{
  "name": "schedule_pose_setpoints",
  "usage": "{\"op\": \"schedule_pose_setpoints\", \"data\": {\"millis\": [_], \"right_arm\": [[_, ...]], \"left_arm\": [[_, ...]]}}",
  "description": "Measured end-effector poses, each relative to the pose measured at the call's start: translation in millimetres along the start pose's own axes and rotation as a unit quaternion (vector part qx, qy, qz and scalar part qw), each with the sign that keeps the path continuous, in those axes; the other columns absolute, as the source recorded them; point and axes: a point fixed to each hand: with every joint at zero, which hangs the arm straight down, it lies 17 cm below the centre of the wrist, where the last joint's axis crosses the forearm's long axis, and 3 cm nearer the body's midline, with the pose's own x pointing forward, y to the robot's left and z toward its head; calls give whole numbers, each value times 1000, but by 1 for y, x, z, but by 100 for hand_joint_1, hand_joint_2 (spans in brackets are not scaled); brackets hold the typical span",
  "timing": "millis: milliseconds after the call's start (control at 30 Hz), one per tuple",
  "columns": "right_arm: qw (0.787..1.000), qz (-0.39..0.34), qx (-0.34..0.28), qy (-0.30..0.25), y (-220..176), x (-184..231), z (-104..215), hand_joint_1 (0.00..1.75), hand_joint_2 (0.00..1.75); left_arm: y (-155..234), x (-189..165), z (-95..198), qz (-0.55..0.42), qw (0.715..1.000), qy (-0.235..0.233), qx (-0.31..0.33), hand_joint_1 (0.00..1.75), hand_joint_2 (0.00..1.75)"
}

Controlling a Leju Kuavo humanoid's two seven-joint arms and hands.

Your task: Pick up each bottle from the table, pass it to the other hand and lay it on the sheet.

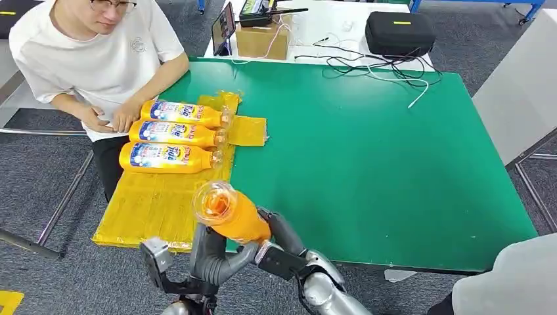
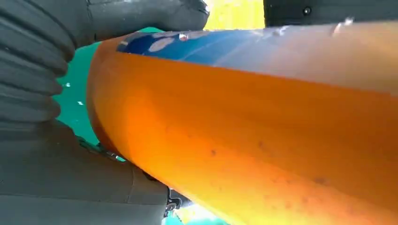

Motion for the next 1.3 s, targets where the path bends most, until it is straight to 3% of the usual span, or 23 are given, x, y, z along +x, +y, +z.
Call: {"op": "schedule_pose_setpoints", "data": {"millis": [233, 267, 300, 333, 367, 400, 567, 600, 633, 667, 1067, 1233, 1300], "right_arm": [[998, 62, -9, 1, -4, -6, 2, 175, 175], [998, 64, -8, 1, -4, -6, 2, 175, 175], [998, 66, -7, 1, -3, -6, 2, 175, 175], [998, 67, -6, 2, -3, -7, 2, 175, 175], [998, 67, -7, 2, -3, -7, 2, 175, 175], [998, 68, -7, 3, -3, -8, 2, 161, 175], [998, 64, -8, 4, -4, -9, 1, 161, 175], [998, 63, -8, 4, -4, -9, 1, 3, 175], [998, 63, -7, 5, -4, -9, 1, 0, 175], [998, 62, -7, 4, -3, -9, 1, 0, 0], [998, 49, -42, -24, -9, 2, 0, 0, 0], [996, 43, -62, -37, -3, 11, -3, 0, 0], [997, 39, -62, -40, 0, 14, -4, 0, 0]], "left_arm": [[0, -1, -6, -34, 999, -4, -4, 0, 175], [0, -1, -7, -36, 999, -4, -4, 17, 175], [0, 0, -8, -38, 999, -5, -3, 154, 175], [0, -1, -8, -38, 999, -4, -4, 175, 175], [0, -1, -9, -39, 999, -4, -4, 175, 175], [0, -1, -9, -39, 999, -2, -4, 175, 175], [1, -3, -10, -31, 1000, 4, -2, 175, 175], [1, -3, -10, -31, 1000, 5, -2, 175, 175], [1, -3, -10, -31, 1000, 4, -2, 175, 175], [1, -2, -10, -30, 1000, 4, -3, 175, 175], [6, 5, -16, 84, 996, 27, 1, 175, 175], [24, 30, -22, -108, 990, -72, 53, 175, 175], [26, 29, -22, -116, 989, -74, 57, 175, 175]]}}
